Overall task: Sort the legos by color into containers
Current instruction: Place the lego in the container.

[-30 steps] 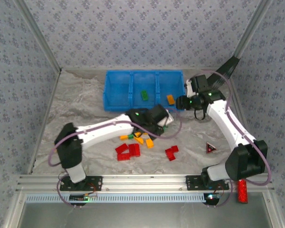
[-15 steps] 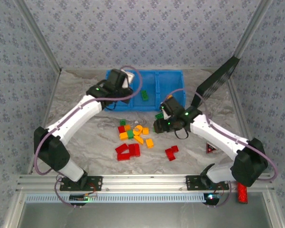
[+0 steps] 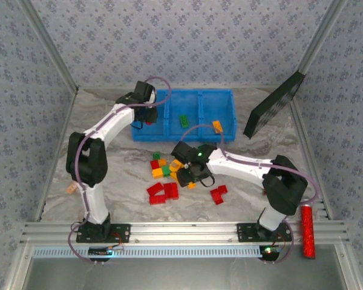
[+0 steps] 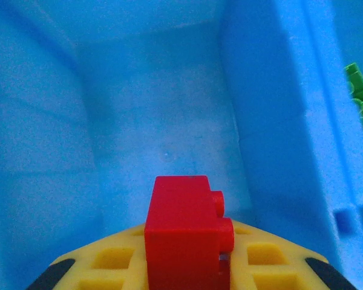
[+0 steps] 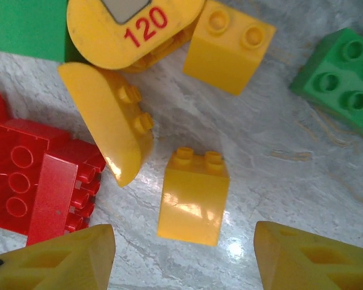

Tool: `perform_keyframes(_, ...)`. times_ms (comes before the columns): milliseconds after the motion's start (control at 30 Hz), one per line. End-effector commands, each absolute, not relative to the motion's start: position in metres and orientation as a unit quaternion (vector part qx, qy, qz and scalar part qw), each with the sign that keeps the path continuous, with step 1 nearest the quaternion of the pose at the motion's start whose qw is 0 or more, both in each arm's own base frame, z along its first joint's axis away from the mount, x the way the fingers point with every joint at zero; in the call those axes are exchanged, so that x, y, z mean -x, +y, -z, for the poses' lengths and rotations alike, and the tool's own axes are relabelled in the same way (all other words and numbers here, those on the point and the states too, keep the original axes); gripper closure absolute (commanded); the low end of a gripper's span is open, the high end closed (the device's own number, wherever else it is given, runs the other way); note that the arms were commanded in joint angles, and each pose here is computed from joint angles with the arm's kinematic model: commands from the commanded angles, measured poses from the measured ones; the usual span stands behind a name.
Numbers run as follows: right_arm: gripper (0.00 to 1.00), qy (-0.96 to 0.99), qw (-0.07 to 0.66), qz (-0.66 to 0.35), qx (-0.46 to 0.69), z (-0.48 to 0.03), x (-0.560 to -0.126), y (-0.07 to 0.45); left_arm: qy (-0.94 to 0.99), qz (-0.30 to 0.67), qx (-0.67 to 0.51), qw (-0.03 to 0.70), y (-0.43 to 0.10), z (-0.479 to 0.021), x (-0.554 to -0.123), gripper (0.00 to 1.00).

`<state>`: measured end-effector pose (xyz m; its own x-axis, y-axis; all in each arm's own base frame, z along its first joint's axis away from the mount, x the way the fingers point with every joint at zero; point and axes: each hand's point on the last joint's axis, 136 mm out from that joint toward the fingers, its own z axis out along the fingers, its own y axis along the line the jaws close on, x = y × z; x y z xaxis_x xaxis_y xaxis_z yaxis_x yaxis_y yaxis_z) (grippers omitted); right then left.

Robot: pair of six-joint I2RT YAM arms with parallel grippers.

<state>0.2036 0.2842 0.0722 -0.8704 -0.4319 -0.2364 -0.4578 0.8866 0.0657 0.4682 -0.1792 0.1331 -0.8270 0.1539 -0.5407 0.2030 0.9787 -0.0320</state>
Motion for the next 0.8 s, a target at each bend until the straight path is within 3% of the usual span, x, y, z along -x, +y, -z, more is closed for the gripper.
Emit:
perform_keyframes(0,0.36,0.963,0.112,-0.022,0.243,-0.074,-0.206,0.285,0.953,0.071,-0.089,0.281,-0.194,-0.136,-0.482,0.89)
perform_keyframes(433,0.36,0.960,0.079,0.044,0.265,-0.060,-0.195,0.273,0.969,0.077,-0.090,0.217,-0.207,-0.072,-0.492,0.90)
perform_keyframes(767,0.36,0.963,0.066,0.054,0.257,-0.048,-0.200,0.265,0.973,0.086,-0.090,0.196,-0.212,-0.053,-0.491,0.82)
